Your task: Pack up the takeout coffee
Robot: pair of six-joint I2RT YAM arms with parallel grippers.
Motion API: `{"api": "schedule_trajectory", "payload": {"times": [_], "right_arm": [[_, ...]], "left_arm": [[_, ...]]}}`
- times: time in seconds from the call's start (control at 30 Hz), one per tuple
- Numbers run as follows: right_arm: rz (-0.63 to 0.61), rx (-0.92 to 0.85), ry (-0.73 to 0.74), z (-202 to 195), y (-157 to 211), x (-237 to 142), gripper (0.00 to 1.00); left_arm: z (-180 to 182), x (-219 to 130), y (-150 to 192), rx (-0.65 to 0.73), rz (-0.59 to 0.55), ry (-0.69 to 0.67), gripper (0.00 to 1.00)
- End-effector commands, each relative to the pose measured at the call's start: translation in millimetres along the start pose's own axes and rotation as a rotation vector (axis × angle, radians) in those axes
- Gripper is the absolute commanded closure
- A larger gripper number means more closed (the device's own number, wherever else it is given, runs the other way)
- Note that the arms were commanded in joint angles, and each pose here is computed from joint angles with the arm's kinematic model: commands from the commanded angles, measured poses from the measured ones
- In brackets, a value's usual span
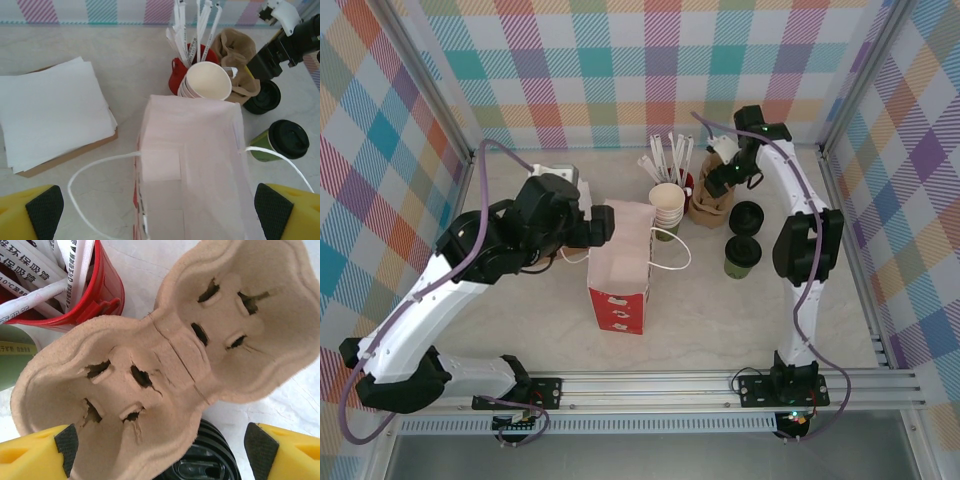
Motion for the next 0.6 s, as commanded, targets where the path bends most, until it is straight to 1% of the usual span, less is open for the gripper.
{"api": "schedule_trajectory", "payload": {"times": [0.0,0.13,0.33,0.57], "right_arm": [[0.003,-0.022,-0.058,3.7,-2.1,3.9,0.13],[0.008,-0.025,-0.071,-1.3,-7.1,15.1,0.15],[0.009,-0.024,-0.098,-4.9,-12.0,32.3,0.19],[-0.013,-0.007,-0.15,-2.0,-16.5,43.4,0.25]], "left_arm": [[10.6,-5.6,-9.0,-0.041,-0.067,-0.022,0.0],[16.7,-8.5,-10.5,-0.056,-0.085,-0.035,0.0],[18.9,-5.9,-8.6,-0.053,-0.076,-0.051,0.0],[17.4,0.0,-7.2,-0.045,-0.063,-0.065,0.0]]}}
Point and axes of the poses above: each hand's point on the last joint's axis, 136 mm out from that joint toward the fingers, its own x axis out along the fingers, its own z axis along the line the jaws close on, y = z × x, the point moved 5 cm from there along -x, back along the fingers, and after that the axes turned 10 degrees about -x, right-handed, at the moved point
